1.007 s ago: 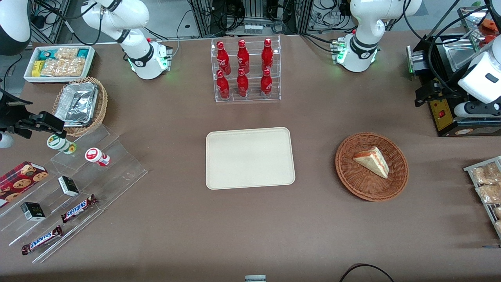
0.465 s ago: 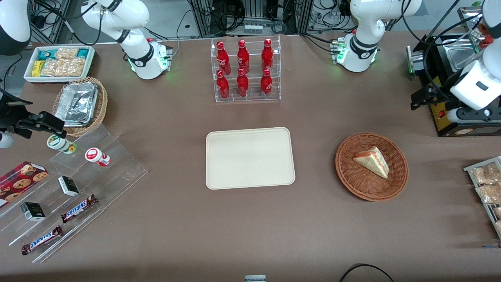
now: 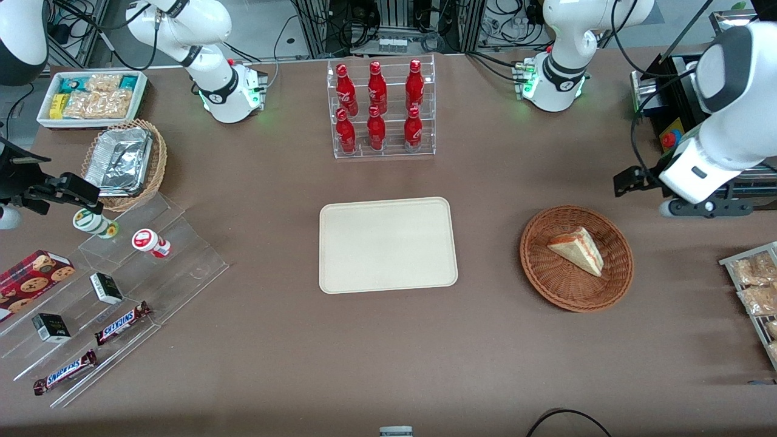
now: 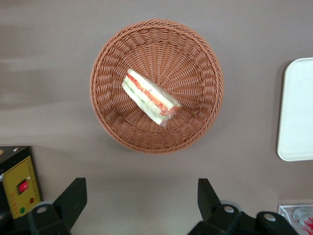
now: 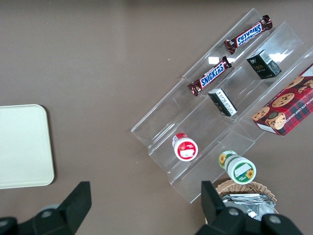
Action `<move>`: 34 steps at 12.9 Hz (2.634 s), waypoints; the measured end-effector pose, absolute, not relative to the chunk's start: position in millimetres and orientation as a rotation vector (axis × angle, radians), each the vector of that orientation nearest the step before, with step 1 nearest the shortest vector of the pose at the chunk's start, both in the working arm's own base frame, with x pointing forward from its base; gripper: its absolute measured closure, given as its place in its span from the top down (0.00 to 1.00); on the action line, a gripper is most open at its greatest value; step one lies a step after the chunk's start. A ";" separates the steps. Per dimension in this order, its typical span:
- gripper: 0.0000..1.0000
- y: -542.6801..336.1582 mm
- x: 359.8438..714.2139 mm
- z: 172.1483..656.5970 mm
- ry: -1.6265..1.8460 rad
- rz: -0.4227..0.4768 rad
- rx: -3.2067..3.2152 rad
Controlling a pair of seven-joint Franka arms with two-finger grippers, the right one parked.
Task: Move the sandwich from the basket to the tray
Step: 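Move the left gripper over the wrapped sandwich in the wicker basket, then lower the left gripper and close it on the sandwich's wrapped edge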
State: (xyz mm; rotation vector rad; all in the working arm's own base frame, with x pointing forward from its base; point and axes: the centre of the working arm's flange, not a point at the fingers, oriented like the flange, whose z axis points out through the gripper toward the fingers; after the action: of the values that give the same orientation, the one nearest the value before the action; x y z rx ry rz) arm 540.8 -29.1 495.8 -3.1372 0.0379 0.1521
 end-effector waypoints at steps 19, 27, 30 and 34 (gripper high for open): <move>1.00 -27.3 554.3 352.6 -1.169 -0.064 -2.942; 1.00 -38.0 553.5 306.8 -1.285 0.044 -2.862; 1.00 -40.6 554.6 292.3 -1.308 0.057 -2.847; 1.00 -40.5 554.7 272.1 -1.340 0.086 -2.823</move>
State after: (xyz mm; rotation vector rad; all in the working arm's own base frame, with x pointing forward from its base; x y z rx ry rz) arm 554.7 -40.5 272.1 -2.8226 -1.3403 0.0856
